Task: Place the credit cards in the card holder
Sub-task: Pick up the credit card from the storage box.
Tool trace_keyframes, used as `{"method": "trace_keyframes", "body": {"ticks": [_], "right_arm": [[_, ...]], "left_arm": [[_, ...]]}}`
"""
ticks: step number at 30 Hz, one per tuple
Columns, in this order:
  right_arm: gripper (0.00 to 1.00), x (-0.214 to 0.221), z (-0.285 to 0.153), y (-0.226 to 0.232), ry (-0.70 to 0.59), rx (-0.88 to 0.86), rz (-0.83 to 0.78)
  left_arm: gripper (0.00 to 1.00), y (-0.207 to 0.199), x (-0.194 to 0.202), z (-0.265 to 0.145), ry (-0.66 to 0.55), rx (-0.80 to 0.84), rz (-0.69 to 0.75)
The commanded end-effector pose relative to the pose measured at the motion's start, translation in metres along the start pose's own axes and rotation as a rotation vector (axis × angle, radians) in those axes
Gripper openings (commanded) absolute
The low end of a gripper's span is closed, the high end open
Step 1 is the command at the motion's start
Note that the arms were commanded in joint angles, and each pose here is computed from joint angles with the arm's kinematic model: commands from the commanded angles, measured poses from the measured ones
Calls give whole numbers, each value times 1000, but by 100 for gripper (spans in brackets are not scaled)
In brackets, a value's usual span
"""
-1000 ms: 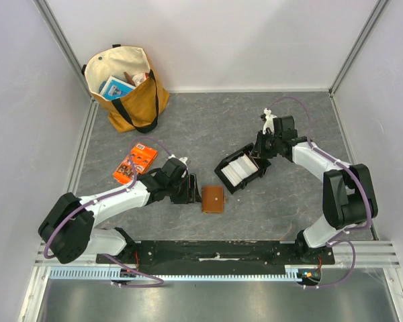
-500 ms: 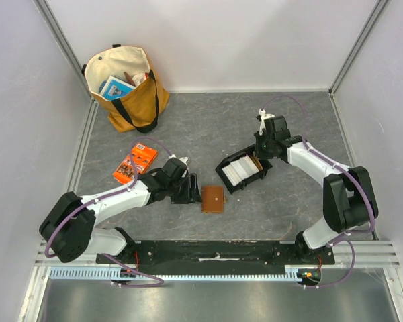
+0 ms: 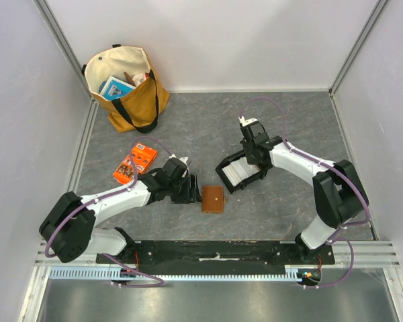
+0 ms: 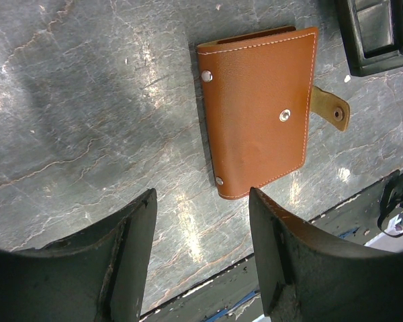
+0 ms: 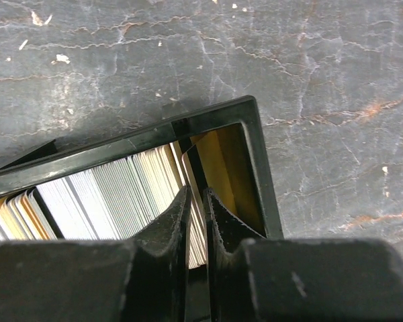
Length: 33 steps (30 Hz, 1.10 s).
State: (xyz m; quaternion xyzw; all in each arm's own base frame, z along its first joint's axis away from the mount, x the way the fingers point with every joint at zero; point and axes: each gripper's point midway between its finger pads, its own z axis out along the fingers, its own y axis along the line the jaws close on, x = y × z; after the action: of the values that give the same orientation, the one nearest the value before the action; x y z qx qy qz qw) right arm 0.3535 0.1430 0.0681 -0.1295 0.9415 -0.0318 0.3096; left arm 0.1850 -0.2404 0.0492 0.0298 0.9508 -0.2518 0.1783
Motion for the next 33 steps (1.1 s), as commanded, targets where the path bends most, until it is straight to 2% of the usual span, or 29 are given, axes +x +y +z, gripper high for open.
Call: {"method": "trace_keyframes", "body": {"ticks": [1, 11, 18, 26, 33], "right_arm": [[19, -3, -5, -25, 14, 141, -29], [21, -16, -17, -18, -22, 96, -8], [20, -11, -10, -13, 1, 57, 1], [18, -24, -19, -13, -38, -77, 92], [17, -24, -20, -18, -36, -114, 137]], "left_arm": [[63, -10, -8, 0, -18, 40, 40], [63, -11, -7, 1, -14, 42, 41], [63, -10, -7, 0, -17, 39, 45], [63, -11, -8, -1, -19, 43, 45], [63, -11, -8, 0, -16, 42, 46]]}}
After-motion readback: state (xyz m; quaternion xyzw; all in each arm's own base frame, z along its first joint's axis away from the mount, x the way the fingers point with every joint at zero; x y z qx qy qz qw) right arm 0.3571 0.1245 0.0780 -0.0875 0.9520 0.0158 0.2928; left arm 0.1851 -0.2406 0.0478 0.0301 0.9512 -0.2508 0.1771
